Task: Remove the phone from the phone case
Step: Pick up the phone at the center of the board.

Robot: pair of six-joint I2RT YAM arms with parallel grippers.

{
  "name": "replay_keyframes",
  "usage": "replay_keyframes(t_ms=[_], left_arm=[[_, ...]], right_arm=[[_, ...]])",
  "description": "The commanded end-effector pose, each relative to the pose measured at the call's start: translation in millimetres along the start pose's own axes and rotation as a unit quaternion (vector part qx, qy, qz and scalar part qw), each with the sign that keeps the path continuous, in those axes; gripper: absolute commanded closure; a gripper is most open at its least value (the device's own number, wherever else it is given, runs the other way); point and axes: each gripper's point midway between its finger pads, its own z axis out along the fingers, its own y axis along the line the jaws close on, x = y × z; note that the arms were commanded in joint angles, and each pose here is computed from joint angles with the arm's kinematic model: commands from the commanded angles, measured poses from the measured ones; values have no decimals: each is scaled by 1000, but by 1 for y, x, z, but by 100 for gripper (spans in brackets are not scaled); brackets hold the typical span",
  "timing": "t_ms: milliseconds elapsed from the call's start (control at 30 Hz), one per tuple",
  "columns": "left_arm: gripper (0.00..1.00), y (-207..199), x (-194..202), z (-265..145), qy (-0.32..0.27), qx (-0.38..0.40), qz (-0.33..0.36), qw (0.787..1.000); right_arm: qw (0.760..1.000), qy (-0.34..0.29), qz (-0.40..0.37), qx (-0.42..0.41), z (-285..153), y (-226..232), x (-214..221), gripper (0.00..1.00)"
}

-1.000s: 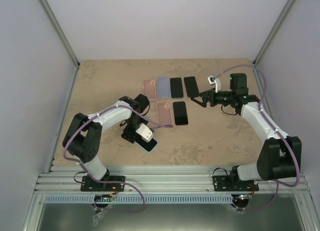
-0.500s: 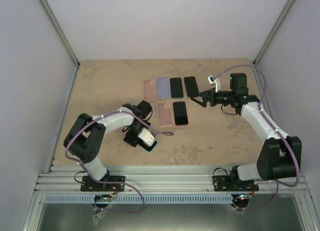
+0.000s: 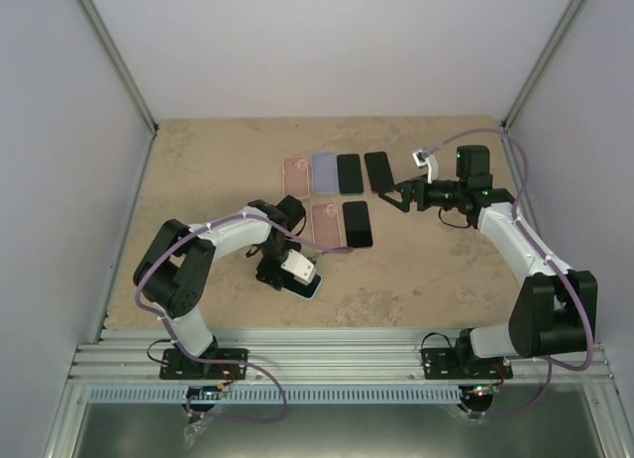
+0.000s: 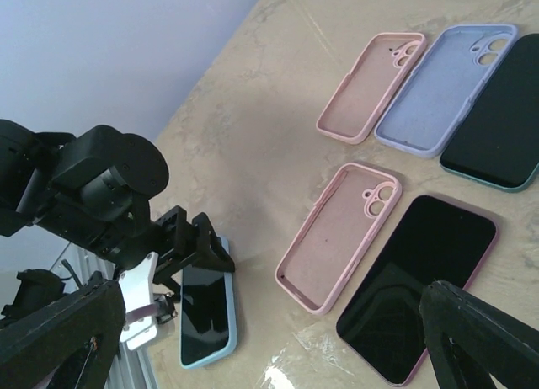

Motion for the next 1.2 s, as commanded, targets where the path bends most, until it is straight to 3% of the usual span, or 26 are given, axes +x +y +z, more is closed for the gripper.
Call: replay_keyframes(t_ms=[0, 267, 467, 633, 700, 933, 1167], left_arm=[[63, 7, -44, -26, -109, 11, -79, 991], [79, 60, -84, -99, -229, -59, -250, 939], [75, 97, -95, -167, -316, -144, -370, 861], [76, 110, -100, -216, -387, -179, -431, 796], [76, 115, -100, -228, -399, -185, -448, 778], [78, 126, -94, -251, -420, -206, -497, 731], [78, 134, -92, -261, -430, -218, -509, 713]], right_arm=[[1000, -25, -16, 12, -8, 5, -14, 2], [998, -47, -10, 32, -12, 3, -37, 2], [993, -112, 0, 20, -22, 20, -73, 3], [992, -115, 51, 9, -17, 24, -75, 2], [991, -114, 68, -8, -14, 30, -70, 2], [989, -107, 68, -70, -7, 60, -65, 2], [990, -93, 47, -94, 7, 87, -62, 7]])
